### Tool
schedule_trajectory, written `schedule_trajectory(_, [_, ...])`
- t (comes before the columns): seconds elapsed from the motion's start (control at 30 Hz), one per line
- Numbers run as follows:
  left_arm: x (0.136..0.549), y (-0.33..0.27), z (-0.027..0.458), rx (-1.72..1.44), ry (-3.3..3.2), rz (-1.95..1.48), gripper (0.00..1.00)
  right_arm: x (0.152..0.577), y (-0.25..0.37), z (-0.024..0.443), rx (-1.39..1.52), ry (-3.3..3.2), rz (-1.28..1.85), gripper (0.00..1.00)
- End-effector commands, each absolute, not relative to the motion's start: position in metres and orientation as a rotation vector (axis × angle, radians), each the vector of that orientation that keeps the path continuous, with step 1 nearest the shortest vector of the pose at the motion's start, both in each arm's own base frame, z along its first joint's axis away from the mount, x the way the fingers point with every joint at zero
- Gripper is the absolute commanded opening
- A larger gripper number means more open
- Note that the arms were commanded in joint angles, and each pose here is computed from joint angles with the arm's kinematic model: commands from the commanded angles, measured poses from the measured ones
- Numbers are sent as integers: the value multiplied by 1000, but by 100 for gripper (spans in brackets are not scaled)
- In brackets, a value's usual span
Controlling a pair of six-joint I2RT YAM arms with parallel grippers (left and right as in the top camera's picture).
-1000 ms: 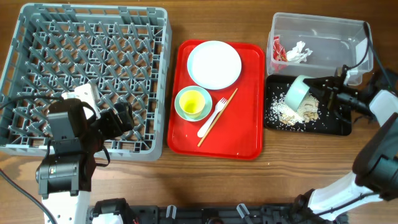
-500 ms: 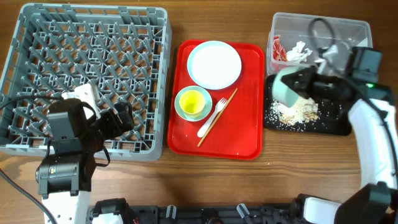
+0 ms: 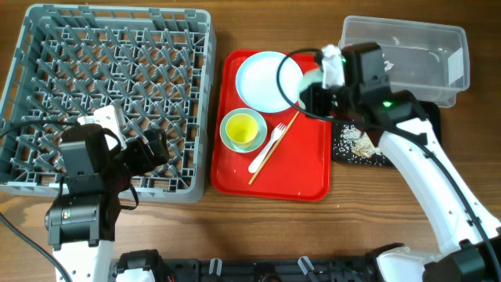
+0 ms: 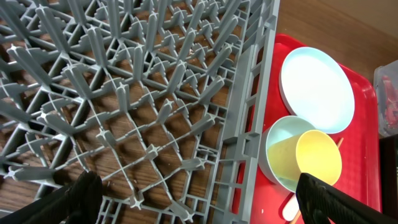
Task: Sort waste into correct bins and load items into the dishwasher rack
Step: 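Carry the emptied green bowl back and set it on the plate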
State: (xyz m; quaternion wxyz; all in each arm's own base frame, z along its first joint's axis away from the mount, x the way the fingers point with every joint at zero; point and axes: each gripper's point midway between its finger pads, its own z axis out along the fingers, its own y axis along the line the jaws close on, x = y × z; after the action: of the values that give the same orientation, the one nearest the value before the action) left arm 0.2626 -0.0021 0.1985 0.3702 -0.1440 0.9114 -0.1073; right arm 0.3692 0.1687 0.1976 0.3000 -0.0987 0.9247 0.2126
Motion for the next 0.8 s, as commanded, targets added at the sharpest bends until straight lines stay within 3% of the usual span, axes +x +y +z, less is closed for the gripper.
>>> schedule_trajectory(0.0, [265, -3, 206, -367, 2321, -288, 100, 402, 180, 203, -305, 2371, 434, 4])
schedule_trajectory(0.33, [265, -3, 206, -367, 2321, -288, 100, 443, 237, 145, -408, 2317, 475, 4])
schedule_trajectory(0.77, [265, -3, 206, -367, 2321, -288, 100, 434, 257, 68, -472, 2463, 464, 4])
